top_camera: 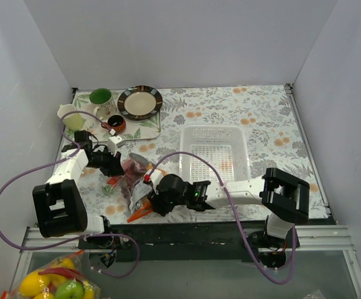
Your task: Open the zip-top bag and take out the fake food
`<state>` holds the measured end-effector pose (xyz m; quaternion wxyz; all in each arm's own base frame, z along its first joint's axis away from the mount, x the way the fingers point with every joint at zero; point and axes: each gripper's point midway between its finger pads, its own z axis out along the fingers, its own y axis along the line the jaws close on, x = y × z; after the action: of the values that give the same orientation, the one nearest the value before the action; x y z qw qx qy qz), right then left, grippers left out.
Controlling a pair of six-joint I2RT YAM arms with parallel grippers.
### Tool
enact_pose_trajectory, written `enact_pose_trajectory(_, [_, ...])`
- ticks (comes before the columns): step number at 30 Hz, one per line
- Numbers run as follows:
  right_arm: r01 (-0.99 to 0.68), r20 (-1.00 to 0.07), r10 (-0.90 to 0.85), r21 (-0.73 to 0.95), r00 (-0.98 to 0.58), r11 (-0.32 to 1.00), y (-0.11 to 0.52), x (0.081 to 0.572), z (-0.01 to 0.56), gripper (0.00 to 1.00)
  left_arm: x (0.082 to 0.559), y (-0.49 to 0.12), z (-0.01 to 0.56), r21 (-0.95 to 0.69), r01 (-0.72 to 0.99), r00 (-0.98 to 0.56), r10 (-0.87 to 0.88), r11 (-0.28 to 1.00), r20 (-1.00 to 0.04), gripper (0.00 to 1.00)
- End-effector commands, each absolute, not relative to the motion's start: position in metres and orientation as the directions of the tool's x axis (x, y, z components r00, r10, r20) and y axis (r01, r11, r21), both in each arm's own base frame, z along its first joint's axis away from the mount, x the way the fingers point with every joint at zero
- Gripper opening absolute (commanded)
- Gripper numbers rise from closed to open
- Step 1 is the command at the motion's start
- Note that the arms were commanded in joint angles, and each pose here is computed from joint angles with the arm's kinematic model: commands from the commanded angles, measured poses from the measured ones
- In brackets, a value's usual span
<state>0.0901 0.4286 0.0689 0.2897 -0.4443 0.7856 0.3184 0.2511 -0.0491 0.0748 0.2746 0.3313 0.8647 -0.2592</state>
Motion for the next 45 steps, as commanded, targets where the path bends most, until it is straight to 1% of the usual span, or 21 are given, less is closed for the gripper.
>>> enact_pose_trajectory(1, [-0.881,-0.81,-0.429,0.213,-0.401,0.422,0.453,0.106,0.089,0.54,0.244,-0.056,0.077,-0.27,0.726,-0.629,0.453,0.632,-0.632,0.07])
enact_pose_trajectory(5, [-0.863,-0.813,-0.426,0.173,-0.398,0.475,0.463,0.121,0.083,0.59,0.233,-0.068,0.076,-0.322,0.716,-0.659,0.448,0.62,-0.604,0.03])
enact_pose_trajectory(6, [-0.859,-0.808,-0.433,0.165,-0.4,0.485,0.463,0.123,0.076,0.6,0.231,-0.071,0.077,-0.323,0.722,-0.656,0.457,0.612,-0.601,0.0])
enact_pose_trajectory(10, [-0.851,-0.811,-0.424,0.163,-0.403,0.499,0.467,0.127,0.071,0.65,0.223,-0.079,0.076,-0.326,0.732,-0.651,0.473,0.598,-0.593,0.0])
enact_pose_trajectory(12, [-0.847,-0.802,-0.436,0.152,-0.407,0.51,0.468,0.129,0.064,0.71,0.222,-0.081,0.075,-0.322,0.736,-0.649,0.487,0.596,-0.584,0.0])
enact_pose_trajectory(14, [-0.834,-0.787,-0.457,0.128,-0.415,0.537,0.465,0.133,0.054,0.75,0.221,-0.083,0.075,-0.334,0.736,-0.654,0.49,0.589,-0.577,0.0])
enact_pose_trajectory(17, [-0.824,-0.771,-0.474,0.113,-0.425,0.555,0.465,0.135,0.044,0.75,0.217,-0.089,0.076,-0.365,0.735,-0.664,0.496,0.572,-0.56,0.0])
enact_pose_trajectory(20, [-0.826,-0.802,-0.45,0.093,-0.393,0.556,0.471,0.136,0.052,0.76,0.214,-0.089,0.071,-0.378,0.72,-0.683,0.495,0.583,-0.537,0.0])
enact_pose_trajectory(24, [-0.817,-0.811,-0.459,0.041,-0.363,0.575,0.477,0.143,0.057,0.76,0.209,-0.097,0.068,-0.372,0.734,-0.671,0.519,0.569,-0.53,0.0])
enact_pose_trajectory(30, [-0.835,-0.835,-0.462,-0.005,-0.299,0.55,0.489,0.144,0.067,0.76,0.205,-0.1,0.063,-0.364,0.734,-0.672,0.54,0.573,-0.506,0.0])
enact_pose_trajectory(34, [-0.842,-0.848,-0.442,0.01,-0.294,0.54,0.483,0.141,0.066,0.69,0.206,-0.099,0.061,-0.351,0.734,-0.672,0.549,0.581,-0.497,0.0])
enact_pose_trajectory(35, [-0.844,-0.856,-0.429,0.016,-0.289,0.537,0.482,0.14,0.067,0.62,0.205,-0.098,0.059,-0.349,0.734,-0.673,0.552,0.583,-0.492,0.0])
enact_pose_trajectory(37, [-0.845,-0.875,-0.395,0.028,-0.278,0.534,0.475,0.139,0.073,0.52,0.208,-0.093,0.054,-0.319,0.733,-0.671,0.563,0.601,-0.483,0.0])
enact_pose_trajectory(38, [-0.842,-0.881,-0.382,0.031,-0.278,0.539,0.471,0.14,0.076,0.43,0.205,-0.09,0.048,-0.316,0.728,-0.677,0.566,0.609,-0.47,0.0])
enact_pose_trajectory(40, [-0.837,-0.895,-0.358,0.03,-0.266,0.546,0.464,0.14,0.086,0.35,0.211,-0.08,0.04,-0.253,0.725,-0.673,0.582,0.641,-0.456,0.0])
enact_pose_trajectory(41, [-0.835,-0.898,-0.353,0.028,-0.263,0.55,0.462,0.141,0.09,0.28,0.213,-0.075,0.035,-0.228,0.721,-0.675,0.588,0.654,-0.446,0.0])
enact_pose_trajectory(44, [-0.83,-0.904,-0.343,0.022,-0.254,0.557,0.453,0.142,0.105,0.17,0.229,-0.062,0.032,-0.148,0.71,-0.672,0.598,0.689,-0.438,0.0])
enact_pose_trajectory(45, [-0.832,-0.913,-0.323,0.029,-0.247,0.555,0.45,0.141,0.118,0.17,0.239,-0.062,0.039,-0.142,0.685,-0.687,0.567,0.715,-0.454,0.0])
